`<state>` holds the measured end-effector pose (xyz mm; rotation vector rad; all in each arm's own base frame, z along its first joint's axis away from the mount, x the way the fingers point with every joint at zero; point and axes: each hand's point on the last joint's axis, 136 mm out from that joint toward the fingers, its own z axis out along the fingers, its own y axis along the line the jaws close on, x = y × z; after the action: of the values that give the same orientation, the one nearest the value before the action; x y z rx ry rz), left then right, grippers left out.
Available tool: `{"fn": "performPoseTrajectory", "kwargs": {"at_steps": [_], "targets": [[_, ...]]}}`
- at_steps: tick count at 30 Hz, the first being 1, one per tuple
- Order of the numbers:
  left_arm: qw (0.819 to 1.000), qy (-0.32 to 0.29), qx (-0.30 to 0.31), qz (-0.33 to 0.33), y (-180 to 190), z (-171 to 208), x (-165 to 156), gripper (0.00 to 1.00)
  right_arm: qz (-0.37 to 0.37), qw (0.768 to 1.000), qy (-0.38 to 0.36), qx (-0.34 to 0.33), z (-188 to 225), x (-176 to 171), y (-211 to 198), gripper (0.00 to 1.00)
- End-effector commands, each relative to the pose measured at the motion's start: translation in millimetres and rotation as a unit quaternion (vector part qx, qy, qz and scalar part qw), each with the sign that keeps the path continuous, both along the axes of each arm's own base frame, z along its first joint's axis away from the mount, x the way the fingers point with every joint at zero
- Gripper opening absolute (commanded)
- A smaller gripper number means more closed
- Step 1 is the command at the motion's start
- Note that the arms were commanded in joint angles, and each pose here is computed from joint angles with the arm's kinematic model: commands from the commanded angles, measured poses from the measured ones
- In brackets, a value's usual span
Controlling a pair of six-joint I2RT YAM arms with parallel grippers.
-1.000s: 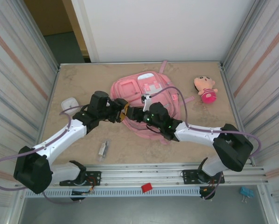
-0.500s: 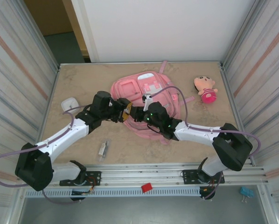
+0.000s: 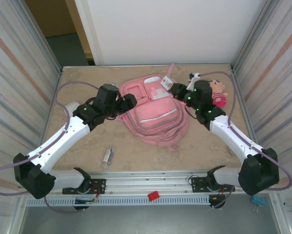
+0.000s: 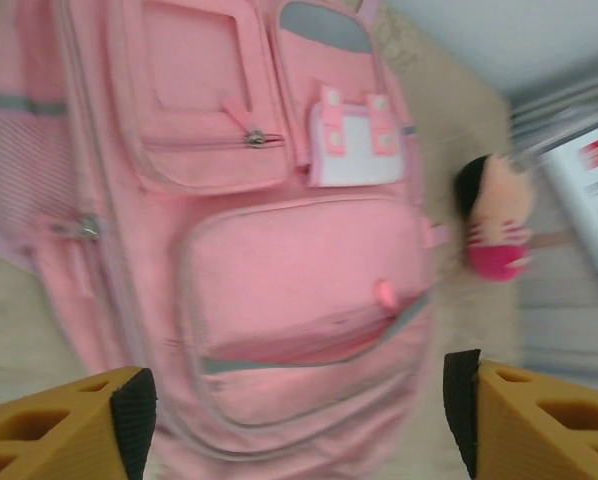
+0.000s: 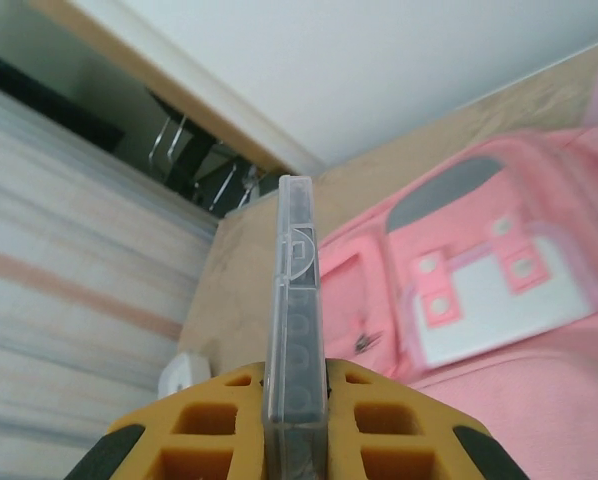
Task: Pack the student bag
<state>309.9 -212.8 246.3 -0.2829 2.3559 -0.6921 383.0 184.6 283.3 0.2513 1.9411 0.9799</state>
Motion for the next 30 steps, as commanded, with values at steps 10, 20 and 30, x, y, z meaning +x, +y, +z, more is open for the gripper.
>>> {"fn": "performPoseTrajectory", "kwargs": {"at_steps": [10,20,30], "targets": [[0.809,-0.212,0.342,-0.428,-95,-50,-31,0.85,-0.002,0.999,0.037,-0.011,-12,-65,-46,0.11],[0.703,-0.223,0.446,-0.507,-147,-100,-11,0.99,-0.051,0.997,0.016,-0.05,-5,-90,-80,0.12],[0.696,-0.229,0.521,-0.438,-145,-123,31,0.7,-0.052,0.997,0.027,-0.05,-13,-87,-84,0.12]]}}
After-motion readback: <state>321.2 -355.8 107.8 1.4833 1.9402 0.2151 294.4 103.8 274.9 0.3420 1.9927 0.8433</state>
